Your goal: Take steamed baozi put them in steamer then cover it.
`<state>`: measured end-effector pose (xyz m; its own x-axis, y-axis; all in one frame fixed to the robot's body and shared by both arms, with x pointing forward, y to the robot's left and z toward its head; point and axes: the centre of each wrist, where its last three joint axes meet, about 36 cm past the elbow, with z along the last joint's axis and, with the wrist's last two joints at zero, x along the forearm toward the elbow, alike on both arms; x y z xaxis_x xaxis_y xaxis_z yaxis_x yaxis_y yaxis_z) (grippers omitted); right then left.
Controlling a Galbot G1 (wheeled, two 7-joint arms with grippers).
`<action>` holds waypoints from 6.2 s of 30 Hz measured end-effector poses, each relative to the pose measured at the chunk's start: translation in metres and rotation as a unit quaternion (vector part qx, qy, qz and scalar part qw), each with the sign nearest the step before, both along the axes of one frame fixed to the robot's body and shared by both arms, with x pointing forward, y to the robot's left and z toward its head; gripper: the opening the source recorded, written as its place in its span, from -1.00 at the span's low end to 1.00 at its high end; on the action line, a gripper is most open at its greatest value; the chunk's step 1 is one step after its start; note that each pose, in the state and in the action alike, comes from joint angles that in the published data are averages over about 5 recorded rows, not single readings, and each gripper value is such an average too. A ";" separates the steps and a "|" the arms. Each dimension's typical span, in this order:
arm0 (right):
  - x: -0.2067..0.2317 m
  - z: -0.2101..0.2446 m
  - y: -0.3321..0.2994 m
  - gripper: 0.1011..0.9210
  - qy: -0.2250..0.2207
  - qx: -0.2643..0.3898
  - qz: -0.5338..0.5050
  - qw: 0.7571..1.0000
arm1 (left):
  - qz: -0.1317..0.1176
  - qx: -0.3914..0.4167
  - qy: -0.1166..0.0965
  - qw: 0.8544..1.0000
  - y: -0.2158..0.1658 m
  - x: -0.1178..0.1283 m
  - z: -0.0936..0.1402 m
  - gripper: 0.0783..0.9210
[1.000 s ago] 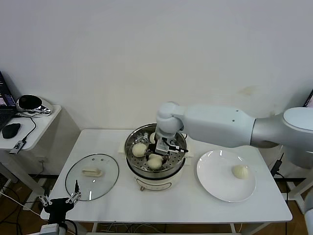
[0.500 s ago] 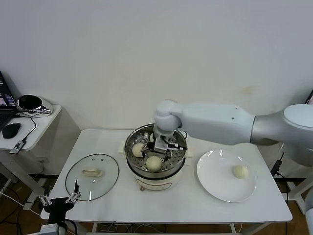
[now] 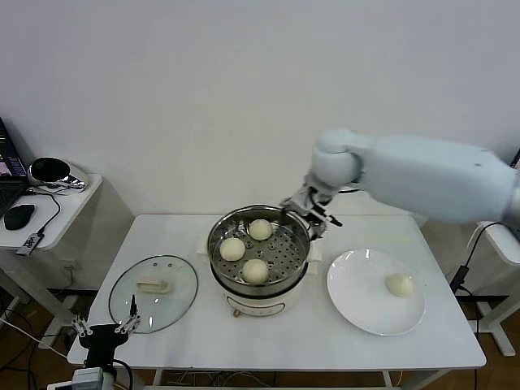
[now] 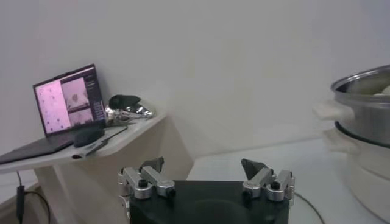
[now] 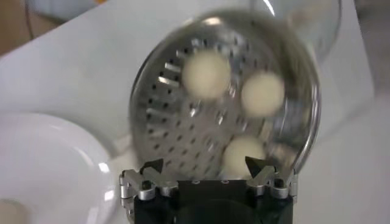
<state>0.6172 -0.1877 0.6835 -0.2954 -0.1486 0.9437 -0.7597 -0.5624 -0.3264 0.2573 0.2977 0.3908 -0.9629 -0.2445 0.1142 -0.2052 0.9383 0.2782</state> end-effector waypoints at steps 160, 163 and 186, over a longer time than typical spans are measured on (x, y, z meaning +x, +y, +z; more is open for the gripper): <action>-0.004 -0.057 0.016 0.76 0.018 0.245 -0.267 0.932 | 0.001 -0.003 0.007 1.000 -0.001 0.014 -0.013 0.77; -0.019 -0.070 -0.009 0.76 -0.006 0.323 -0.262 0.909 | 0.003 0.000 0.007 1.000 0.001 0.013 -0.015 0.77; -0.159 -0.243 -0.101 0.76 -0.175 0.732 -0.306 0.583 | -0.015 0.117 -0.026 0.993 0.000 0.008 -0.044 0.77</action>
<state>0.4577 -0.2889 0.4406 -0.8521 -0.4852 -0.1961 -0.4152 0.8549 -0.3110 0.2652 0.2982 0.3464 -0.9733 -0.2292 0.0079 -0.1976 0.8554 0.4788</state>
